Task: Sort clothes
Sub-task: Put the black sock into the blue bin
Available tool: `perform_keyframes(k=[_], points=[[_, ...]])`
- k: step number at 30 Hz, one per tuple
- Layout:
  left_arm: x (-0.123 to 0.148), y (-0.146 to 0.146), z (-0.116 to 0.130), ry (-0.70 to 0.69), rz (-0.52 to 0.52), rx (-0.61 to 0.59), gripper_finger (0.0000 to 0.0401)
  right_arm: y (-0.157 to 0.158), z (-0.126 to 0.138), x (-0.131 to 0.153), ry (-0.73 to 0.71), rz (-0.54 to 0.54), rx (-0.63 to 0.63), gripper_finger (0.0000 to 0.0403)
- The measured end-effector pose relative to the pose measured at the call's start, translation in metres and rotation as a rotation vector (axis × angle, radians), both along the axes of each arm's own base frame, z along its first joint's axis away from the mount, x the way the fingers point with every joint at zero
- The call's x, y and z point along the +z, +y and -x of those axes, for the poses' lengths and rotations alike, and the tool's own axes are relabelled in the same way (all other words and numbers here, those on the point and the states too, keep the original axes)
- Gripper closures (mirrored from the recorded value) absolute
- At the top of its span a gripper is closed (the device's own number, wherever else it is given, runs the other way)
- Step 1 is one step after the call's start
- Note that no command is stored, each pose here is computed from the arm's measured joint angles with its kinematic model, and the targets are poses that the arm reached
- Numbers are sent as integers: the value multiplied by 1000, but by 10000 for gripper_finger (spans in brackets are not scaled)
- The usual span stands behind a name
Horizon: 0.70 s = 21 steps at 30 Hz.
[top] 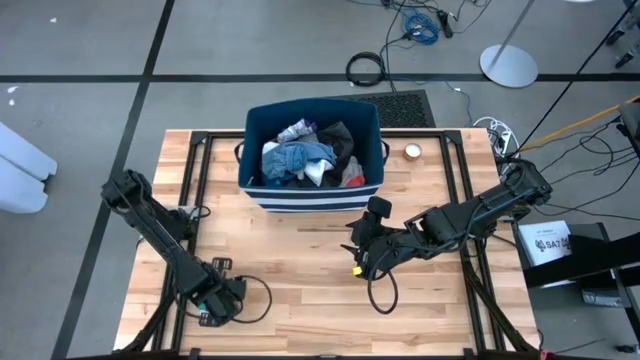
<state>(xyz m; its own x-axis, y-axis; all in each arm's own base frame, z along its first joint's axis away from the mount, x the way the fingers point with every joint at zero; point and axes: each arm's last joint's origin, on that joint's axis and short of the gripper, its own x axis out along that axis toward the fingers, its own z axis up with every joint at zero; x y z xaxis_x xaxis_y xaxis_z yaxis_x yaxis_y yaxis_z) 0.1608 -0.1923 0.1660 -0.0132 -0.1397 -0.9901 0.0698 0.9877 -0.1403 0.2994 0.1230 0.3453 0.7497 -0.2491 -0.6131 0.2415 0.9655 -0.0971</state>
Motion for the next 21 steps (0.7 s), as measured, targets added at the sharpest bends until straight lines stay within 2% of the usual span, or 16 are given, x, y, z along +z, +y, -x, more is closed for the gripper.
perform_keyframes(k=[3,6,10,13,18,21], points=[[24,14,-2,-30,-30,19,393,0,0,0,-1,0,0,186],[56,28,-5,-127,-34,38,394,0,0,0,-7,-3,0,186],[102,49,-12,-345,-4,83,396,0,-1,1,-15,-7,0,186],[139,69,-18,-541,-26,127,396,1,-1,2,-23,-11,0,186],[202,110,-34,-879,-189,225,397,1,-2,2,-33,-16,0,186],[237,135,-41,-1010,-320,216,397,1,-3,3,-43,-28,-7,186]])
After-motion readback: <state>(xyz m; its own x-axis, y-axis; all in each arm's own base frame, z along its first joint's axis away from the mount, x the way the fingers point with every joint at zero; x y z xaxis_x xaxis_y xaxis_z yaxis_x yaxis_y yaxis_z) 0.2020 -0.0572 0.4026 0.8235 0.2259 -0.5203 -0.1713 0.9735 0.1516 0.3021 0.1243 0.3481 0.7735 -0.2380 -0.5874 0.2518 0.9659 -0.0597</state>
